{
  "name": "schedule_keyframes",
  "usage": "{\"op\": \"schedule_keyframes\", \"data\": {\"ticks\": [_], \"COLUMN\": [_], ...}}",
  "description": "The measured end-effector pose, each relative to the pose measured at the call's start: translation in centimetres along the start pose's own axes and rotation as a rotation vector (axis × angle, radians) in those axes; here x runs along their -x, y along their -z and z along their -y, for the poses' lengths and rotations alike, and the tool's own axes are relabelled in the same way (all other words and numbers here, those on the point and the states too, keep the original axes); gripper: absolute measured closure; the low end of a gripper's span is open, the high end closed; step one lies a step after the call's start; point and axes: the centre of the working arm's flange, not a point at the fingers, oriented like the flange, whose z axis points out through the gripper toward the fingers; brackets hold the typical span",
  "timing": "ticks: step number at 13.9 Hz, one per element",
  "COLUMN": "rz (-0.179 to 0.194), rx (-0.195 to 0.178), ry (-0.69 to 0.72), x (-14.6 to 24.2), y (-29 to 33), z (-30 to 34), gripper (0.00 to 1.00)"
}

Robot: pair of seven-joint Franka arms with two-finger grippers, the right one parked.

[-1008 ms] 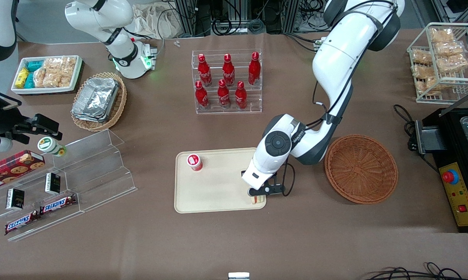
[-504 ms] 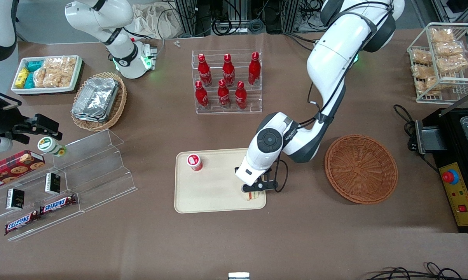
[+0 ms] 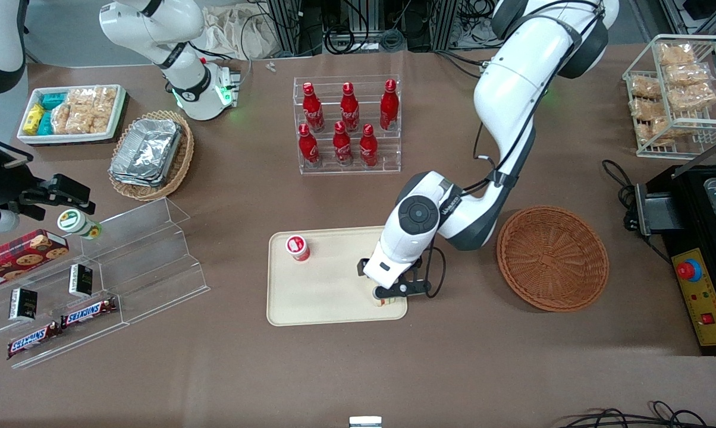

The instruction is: Place sandwich from basket to tray

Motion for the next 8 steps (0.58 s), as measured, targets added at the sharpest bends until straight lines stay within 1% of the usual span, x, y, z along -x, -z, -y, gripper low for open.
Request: {"op": "schedule_keyframes", "data": {"ticks": [1,2,5,7,8], "rz": [0.001,0.008,0.051,0.066,0.060], "rx": [-0.019,-0.046,-0.134,-0.165,-0.176], "ry": [0.008,0.020,0.070,0.046,0.027], "x": [-0.5,-1.1,-3.1,-4.0,-4.2], "y": [1.9,4.2,11.4,15.7,17.6], "z": [0.5,1.3,6.0,8.9,10.1], "gripper": [0.01,0.01,0.01,0.01,0.01]}}
